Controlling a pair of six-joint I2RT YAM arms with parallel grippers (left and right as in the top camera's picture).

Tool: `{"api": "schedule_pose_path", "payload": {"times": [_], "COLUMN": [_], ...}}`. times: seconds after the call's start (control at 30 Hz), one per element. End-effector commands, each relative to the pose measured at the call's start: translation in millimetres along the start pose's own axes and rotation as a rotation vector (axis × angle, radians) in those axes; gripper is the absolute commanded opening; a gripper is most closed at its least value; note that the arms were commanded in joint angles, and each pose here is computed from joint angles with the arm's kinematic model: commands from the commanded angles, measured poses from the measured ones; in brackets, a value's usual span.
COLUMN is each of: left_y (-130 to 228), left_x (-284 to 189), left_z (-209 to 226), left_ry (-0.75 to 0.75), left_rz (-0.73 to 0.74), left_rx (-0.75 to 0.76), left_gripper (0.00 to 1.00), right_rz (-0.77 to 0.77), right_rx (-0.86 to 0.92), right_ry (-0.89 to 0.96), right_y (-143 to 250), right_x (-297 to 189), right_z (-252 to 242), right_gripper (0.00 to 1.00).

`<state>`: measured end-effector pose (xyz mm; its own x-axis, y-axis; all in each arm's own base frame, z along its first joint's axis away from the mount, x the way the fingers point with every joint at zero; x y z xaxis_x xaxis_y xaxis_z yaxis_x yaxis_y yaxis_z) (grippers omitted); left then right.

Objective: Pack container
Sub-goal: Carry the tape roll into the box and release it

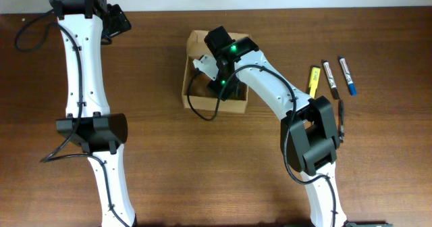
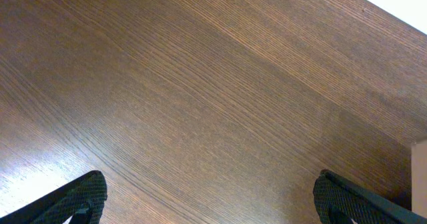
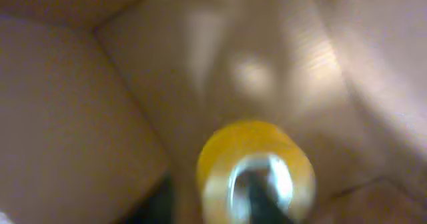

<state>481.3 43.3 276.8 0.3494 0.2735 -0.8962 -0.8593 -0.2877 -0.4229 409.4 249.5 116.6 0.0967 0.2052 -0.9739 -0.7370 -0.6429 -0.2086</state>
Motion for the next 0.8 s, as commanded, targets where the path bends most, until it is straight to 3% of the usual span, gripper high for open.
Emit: {"api": "schedule_pose_path", "payload": {"times": [0.0, 0.23, 0.43, 0.57, 0.77], "left_y": [-1, -1, -1, -1, -1], "left_x": [3, 3, 3, 3, 3], "left_z": [3, 3, 3, 3, 3], "left_ry": [-0.014, -0.014, -0.014, -0.014, -0.014], "left_rz": [0.001, 0.002, 0.001, 0.002, 0.001], "left_rx": [0.005, 0.005, 0.005, 0.005, 0.005], "left_gripper": [1.00, 1.00, 1.00, 1.00, 1.00], "right_rz": [-0.033, -0.198, -0.358, -0.380, -0.304], "right_rx": [0.047, 0.102, 0.246, 0.367, 0.676], "right_ry": [-0.006, 0.070, 0.288, 0.330, 0.392], "right_y": [-8, -38, -44, -29, 29], "right_x": [-16, -104, -187, -210, -209], "right_z": [1, 1, -21, -55, -161], "right_gripper": [0.52, 0.59, 0.65, 0.69, 0.72]}}
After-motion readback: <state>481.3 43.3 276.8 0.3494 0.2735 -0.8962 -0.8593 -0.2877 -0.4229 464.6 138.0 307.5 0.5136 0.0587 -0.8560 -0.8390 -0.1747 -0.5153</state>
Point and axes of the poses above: each gripper's point midway between its finger pads, its own x axis out along the fingers, its own z axis along the line the jaws close on, y = z × x, the point moved 6 cm from there along -x, back along the fingers, and after that the axes turned 12 degrees about x, right-handed, at the moved point
